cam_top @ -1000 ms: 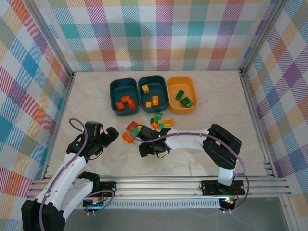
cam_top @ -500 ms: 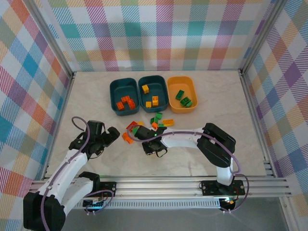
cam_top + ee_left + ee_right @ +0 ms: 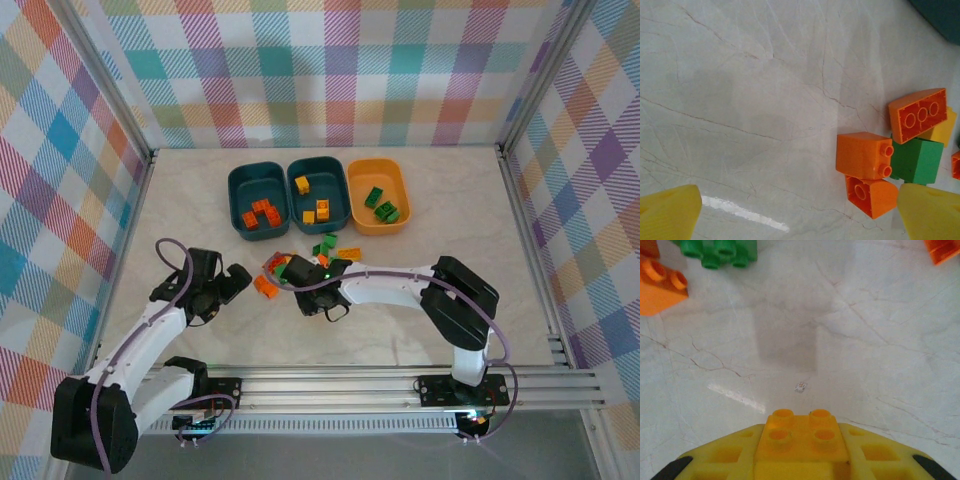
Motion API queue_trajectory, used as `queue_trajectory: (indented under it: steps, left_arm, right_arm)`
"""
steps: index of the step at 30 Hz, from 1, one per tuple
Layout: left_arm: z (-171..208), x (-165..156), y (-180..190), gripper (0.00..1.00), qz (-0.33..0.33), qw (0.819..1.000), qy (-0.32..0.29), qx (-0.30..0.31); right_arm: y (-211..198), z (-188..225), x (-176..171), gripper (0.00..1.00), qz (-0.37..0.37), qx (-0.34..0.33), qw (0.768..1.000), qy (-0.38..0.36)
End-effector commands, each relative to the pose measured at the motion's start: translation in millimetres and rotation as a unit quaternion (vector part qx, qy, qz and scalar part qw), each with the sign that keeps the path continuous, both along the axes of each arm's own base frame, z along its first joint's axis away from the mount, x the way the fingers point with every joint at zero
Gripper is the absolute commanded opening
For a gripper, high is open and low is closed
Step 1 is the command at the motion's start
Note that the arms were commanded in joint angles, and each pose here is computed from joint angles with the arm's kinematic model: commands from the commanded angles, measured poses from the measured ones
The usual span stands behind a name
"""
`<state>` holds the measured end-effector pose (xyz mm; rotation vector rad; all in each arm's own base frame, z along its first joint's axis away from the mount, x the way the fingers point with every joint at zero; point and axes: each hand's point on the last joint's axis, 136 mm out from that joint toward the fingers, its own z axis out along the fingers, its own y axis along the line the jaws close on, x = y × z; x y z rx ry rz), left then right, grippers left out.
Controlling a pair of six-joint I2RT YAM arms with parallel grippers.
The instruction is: Sort the legos into containers by color
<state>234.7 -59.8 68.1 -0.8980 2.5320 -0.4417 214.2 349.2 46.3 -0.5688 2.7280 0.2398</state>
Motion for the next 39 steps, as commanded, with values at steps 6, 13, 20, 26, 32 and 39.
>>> queue_trajectory:
  steps: [6,13,20,26,32,39]
  left_arm:
    - [-6.1,12.8,-15.9,1.00,-0.013,1.000,0.010,-0.027]
    - [-9.7,13.3,-29.3,1.00,-0.037,0.998,0.035,-0.032]
    - [-14.0,4.4,-32.2,1.00,-0.052,0.997,0.052,-0.021]
    - [-14.1,6.5,-34.5,1.00,-0.057,0.996,0.062,-0.018]
    - [-13.4,11.0,-37.0,1.00,-0.065,0.996,0.068,-0.013]
    - [-12.1,13.3,-40.2,1.00,-0.071,0.995,0.072,-0.013]
  right_arm:
    - [-14.8,59.1,59.0,0.21,-0.026,0.049,0.997,-0.058]
    - [-34.0,97.5,150.6,0.21,-0.079,0.103,0.986,-0.107]
    - [-32.0,90.9,231.9,0.22,-0.080,0.101,0.985,-0.111]
    - [-13.2,74.3,276.9,0.22,-0.068,0.088,0.989,-0.095]
    - [4.4,58.1,291.9,0.23,-0.063,0.101,0.990,-0.073]
    - [-0.1,43.1,292.1,0.26,-0.064,0.081,0.993,-0.065]
